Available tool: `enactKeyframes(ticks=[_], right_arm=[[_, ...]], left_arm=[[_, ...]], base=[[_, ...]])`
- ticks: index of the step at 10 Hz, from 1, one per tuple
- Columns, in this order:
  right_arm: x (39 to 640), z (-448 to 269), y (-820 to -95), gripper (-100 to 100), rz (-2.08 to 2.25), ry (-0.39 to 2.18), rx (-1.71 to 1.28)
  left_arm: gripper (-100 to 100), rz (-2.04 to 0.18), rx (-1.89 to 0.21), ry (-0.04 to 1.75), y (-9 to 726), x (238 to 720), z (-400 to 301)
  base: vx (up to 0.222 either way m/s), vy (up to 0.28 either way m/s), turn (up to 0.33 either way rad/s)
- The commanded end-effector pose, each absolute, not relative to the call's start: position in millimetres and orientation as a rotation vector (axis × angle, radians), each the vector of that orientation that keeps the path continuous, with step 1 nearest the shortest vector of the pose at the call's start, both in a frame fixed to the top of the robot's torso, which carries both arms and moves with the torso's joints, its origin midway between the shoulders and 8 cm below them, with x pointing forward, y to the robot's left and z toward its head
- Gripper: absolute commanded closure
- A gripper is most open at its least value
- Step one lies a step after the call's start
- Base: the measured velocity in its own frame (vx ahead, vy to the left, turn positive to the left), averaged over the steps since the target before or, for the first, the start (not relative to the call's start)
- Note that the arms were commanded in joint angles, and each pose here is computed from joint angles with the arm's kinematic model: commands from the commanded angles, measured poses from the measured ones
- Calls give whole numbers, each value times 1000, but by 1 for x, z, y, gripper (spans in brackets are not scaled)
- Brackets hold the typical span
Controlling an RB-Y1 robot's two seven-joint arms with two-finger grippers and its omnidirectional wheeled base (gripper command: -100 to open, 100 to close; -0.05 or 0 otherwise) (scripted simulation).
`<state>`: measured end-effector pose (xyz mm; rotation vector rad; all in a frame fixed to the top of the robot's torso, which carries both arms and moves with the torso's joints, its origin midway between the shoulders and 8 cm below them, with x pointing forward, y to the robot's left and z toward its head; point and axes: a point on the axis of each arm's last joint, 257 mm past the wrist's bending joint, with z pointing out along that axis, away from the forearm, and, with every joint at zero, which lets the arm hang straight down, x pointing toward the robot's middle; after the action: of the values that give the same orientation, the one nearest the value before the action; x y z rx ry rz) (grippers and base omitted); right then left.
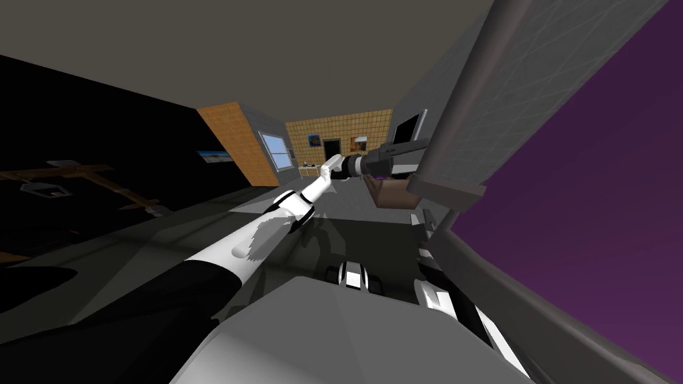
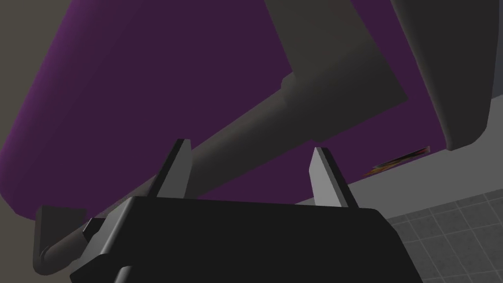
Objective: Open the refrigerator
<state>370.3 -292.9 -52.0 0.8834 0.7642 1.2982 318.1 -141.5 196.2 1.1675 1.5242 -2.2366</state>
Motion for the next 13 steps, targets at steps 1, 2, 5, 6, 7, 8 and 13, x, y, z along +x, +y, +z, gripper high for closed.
enactKeyframes(ticks=[1, 2, 5, 6, 7, 8, 13], right_arm=[[370, -53, -293, 0, 1297, 766, 885], [370, -54, -293, 0, 1295, 767, 887], [369, -55, -294, 0, 1292, 770, 891], [369, -56, -294, 0, 1292, 770, 891], [369, -56, -294, 0, 1292, 770, 891], [369, -56, -294, 0, 1292, 770, 891], [369, -56, -294, 0, 1291, 770, 891]], left_arm=[[-100, -2249, 1286, 1564, -157, 287, 176], [-100, -2262, 1318, 1566, -160, 279, 171], [-100, -2238, 1146, 1531, -163, 311, 207], [-100, -2229, 1147, 1540, -181, 304, 211], [-100, -2229, 1129, 1538, -182, 307, 213], [-100, -2219, 1134, 1546, -199, 297, 217], [-100, -2199, 1079, 1549, -235, 287, 232]], base=[[-6, 2, 51], [0, 9, 38], [37, 59, -73], [74, 128, -76], [64, 117, -54], [71, 105, -63], [54, 115, -71]])
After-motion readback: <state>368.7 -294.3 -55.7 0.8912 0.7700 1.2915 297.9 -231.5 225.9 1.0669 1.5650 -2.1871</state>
